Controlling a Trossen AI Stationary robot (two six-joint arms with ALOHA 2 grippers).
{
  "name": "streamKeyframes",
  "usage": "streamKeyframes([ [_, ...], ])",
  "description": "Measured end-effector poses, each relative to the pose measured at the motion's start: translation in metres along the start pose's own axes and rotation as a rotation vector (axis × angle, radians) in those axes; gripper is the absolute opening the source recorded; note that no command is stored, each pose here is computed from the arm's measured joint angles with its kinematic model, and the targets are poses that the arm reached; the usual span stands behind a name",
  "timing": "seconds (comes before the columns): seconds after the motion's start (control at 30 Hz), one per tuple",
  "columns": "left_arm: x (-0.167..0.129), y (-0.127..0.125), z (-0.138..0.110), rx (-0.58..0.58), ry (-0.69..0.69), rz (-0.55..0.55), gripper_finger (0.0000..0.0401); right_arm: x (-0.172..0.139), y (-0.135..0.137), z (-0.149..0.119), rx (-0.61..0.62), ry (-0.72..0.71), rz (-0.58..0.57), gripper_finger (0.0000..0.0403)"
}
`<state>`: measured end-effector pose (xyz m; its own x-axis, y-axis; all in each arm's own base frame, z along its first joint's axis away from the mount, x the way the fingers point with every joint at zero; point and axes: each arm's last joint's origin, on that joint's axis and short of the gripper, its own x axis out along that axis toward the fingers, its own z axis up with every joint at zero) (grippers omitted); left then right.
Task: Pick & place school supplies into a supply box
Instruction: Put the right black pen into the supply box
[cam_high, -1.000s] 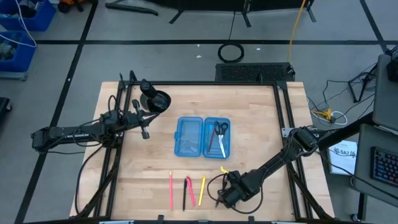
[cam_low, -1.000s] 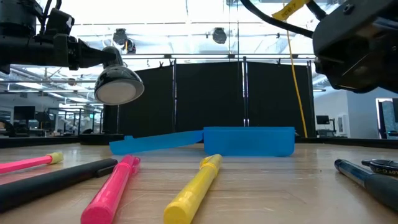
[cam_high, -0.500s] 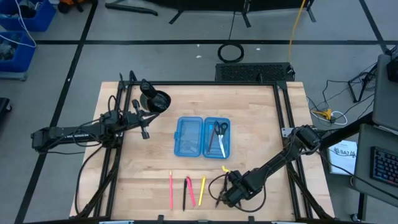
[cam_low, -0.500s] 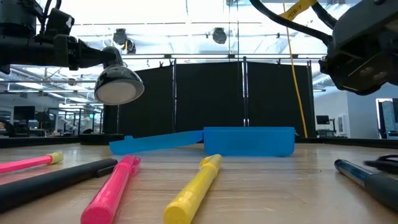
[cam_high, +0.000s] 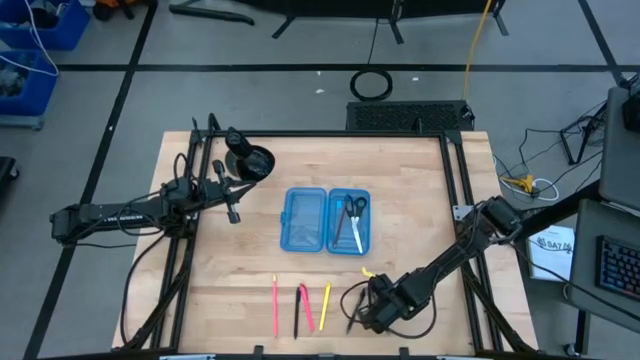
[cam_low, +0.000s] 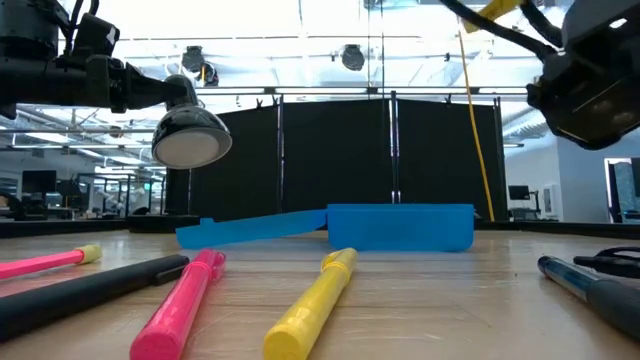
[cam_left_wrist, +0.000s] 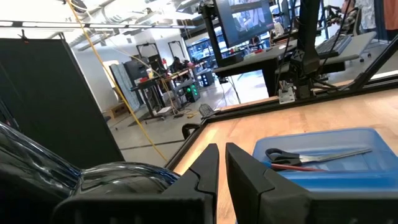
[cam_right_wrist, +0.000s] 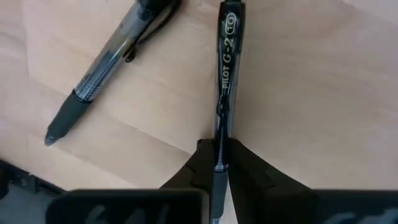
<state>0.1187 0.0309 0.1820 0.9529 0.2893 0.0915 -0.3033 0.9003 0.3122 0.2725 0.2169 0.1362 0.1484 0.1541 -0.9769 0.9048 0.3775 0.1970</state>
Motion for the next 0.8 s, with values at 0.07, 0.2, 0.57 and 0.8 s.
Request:
streamKeyframes([
  [0.07, 0.0, 0.0, 0.0, 0.0, 0.0, 0.0, 0.0035, -0.008, -0.001, 0.001, -0.003, -0.051, 0.021, 0.0018],
  [0.2, 0.0, 0.0, 0.0, -0.003, 0.0, -0.002, 0.0035, -0.024, 0.0, 0.005, 0.005, -0.118, 0.075, 0.0018],
  [0.57, 0.0, 0.0, 0.0, -0.011, 0.0, -0.001, 0.0035, -0.054, 0.004, 0.006, -0.03, -0.107, 0.206, 0.0017],
  [0.8, 0.0, 0.0, 0.0, -0.019, -0.002, 0.0, 0.0035, -0.098, 0.008, 0.019, -0.059, -0.321, 0.409, 0.0017],
])
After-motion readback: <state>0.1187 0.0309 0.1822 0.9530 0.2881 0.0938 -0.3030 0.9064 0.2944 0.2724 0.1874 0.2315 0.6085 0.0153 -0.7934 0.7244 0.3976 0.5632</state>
